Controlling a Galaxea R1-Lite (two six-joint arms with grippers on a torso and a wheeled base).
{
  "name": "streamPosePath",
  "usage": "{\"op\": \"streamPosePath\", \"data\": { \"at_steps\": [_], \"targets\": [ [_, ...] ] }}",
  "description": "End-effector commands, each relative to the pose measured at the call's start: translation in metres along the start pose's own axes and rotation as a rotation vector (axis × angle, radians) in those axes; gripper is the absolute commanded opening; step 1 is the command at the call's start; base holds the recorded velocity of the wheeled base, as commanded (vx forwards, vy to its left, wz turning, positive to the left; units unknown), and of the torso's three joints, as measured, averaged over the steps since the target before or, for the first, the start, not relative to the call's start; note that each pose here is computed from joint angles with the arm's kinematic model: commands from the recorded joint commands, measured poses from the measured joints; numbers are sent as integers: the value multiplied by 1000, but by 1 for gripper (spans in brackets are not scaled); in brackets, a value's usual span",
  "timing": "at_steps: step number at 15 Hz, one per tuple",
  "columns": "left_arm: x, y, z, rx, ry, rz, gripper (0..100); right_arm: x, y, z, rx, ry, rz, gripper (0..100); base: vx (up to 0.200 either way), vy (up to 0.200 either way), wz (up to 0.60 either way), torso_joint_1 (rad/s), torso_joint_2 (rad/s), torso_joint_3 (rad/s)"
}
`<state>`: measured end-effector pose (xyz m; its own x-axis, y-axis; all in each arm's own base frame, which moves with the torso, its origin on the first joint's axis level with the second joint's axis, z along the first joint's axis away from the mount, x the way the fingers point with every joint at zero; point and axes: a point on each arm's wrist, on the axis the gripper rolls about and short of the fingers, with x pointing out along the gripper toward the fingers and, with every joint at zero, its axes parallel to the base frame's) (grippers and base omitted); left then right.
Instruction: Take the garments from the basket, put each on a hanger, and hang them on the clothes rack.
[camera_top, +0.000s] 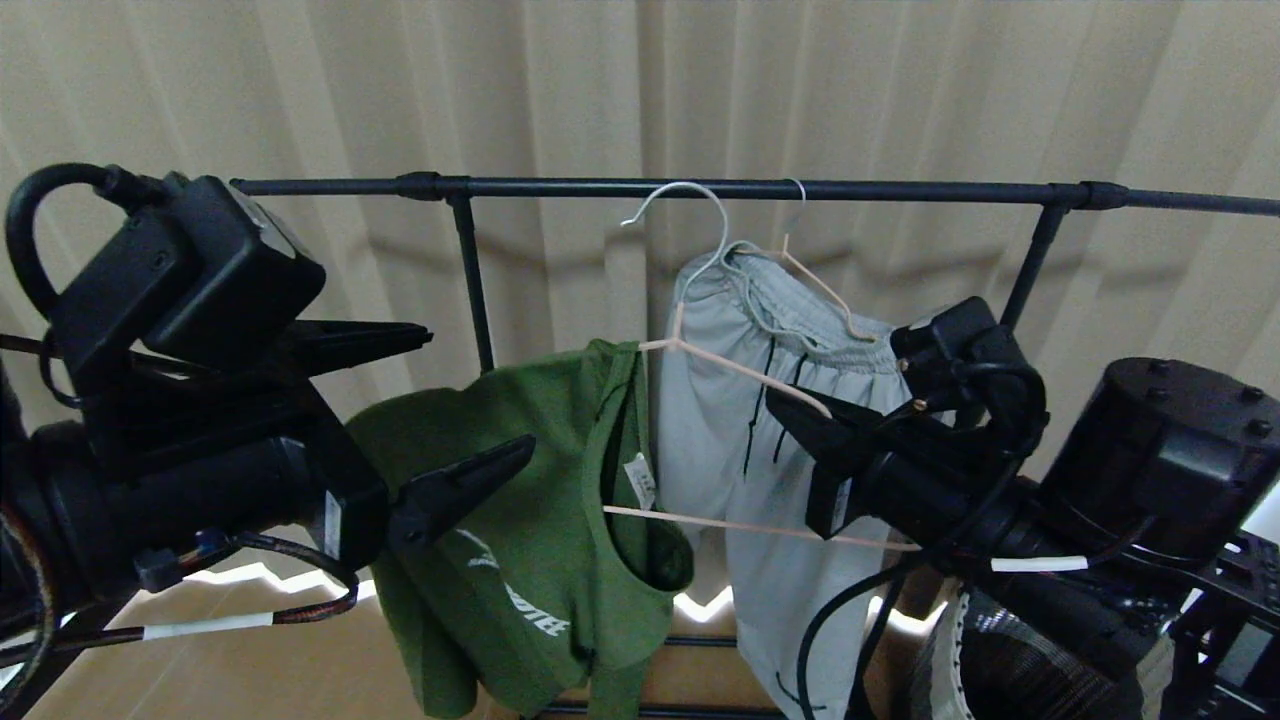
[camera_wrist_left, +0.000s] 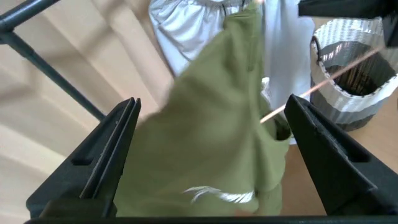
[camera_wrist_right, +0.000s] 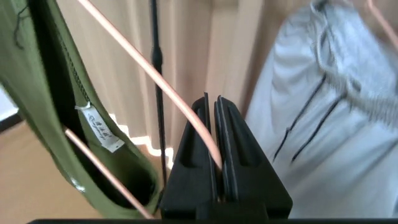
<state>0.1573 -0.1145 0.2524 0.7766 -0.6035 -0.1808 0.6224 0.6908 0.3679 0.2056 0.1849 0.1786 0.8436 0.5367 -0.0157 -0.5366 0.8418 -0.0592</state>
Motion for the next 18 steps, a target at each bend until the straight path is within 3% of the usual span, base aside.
{"op": "streamPosePath", "data": {
  "at_steps": [1,5,8,16,17,18],
  "targets": [
    [-2,9,-4,50,-8,-9,100,-8,-14,1,-26,-14,-31,0,0,0,0,0,0,0],
    [19,14,-6,148,5,-49,100,-6,-14,1,-26,-15,-26,0,0,0,0,0,0,0],
    [36,16,-4,181,0,-78,100,-3,-12,1,-26,-19,-17,0,0,0,0,0,0,0],
    [48,18,-5,183,17,-82,100,-7,0,4,-18,-65,52,0,0,0,0,0,0,0],
    [48,18,-5,185,17,-82,0,-7,2,4,-18,-66,61,0,0,0,0,0,0,0],
    [48,18,-5,185,17,-82,0,-8,3,5,-18,-68,65,0,0,0,0,0,0,0]
  ]
}}
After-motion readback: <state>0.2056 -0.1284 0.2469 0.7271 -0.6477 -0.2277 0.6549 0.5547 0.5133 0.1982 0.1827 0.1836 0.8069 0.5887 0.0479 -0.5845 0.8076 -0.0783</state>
